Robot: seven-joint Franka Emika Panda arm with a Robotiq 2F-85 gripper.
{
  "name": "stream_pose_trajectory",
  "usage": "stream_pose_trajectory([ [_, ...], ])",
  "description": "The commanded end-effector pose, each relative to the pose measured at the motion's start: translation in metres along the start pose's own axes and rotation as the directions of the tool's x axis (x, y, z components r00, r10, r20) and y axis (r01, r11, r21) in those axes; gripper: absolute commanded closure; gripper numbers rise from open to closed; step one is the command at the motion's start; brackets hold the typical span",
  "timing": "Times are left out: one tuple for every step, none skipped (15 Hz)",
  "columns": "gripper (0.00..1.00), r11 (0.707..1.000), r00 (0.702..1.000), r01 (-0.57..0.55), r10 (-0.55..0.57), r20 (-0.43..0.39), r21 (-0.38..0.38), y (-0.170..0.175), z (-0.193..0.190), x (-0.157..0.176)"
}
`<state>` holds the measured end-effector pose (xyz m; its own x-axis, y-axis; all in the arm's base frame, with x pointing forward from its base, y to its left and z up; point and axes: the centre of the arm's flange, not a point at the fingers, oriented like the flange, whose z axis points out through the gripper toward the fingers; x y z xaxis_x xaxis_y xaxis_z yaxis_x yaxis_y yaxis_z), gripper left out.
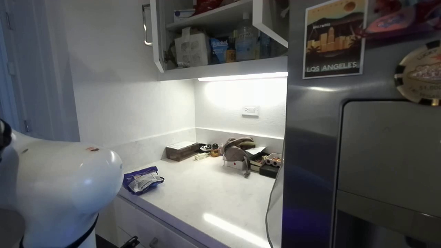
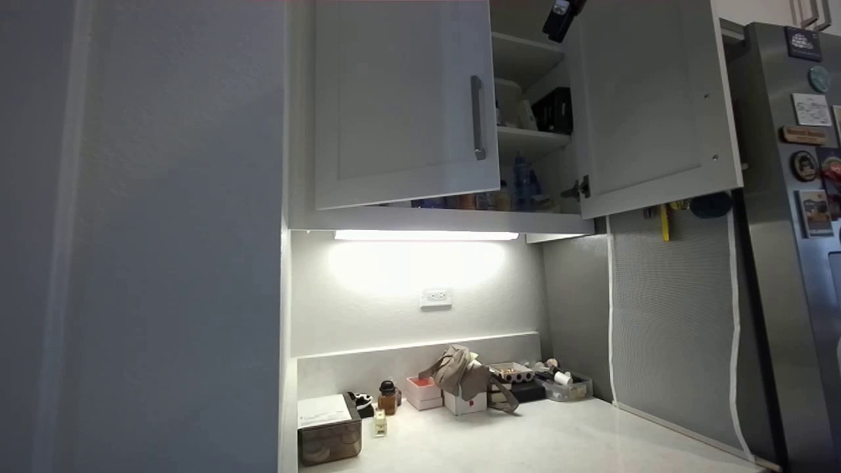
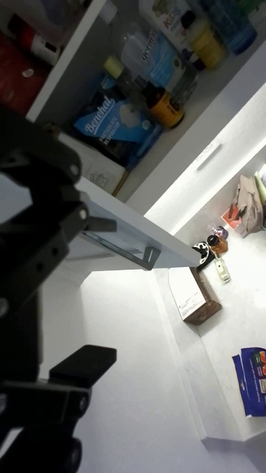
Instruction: Close the top cabinet doors
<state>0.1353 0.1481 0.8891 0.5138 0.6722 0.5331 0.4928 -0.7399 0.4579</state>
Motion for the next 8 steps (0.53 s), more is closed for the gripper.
stream_pose_trajectory([
  [0.51, 0.992, 0.995, 0.09, -0.093, -0.033, -0.086, 0.013, -0.016, 0.033],
  [0.57, 0.988, 0.992, 0.108, -0.114, -0.049, -0.111, 0.015, -0.016, 0.041],
  [0.66, 0.983, 0.989, 0.126, -0.136, -0.065, -0.136, 0.018, -0.015, 0.052],
  [0.73, 0.978, 0.984, 0.141, -0.155, -0.084, -0.156, 0.02, -0.013, 0.065],
  [0.8, 0.973, 0.98, 0.153, -0.172, -0.1, -0.174, 0.023, -0.009, 0.076],
  [0.88, 0.965, 0.974, 0.167, -0.193, -0.119, -0.201, 0.024, -0.001, 0.09],
  [0.95, 0.957, 0.967, 0.183, -0.217, -0.134, -0.226, 0.026, 0.006, 0.102],
  [1.0, 0.949, 0.962, 0.19, -0.231, -0.143, -0.251, 0.025, 0.017, 0.114],
])
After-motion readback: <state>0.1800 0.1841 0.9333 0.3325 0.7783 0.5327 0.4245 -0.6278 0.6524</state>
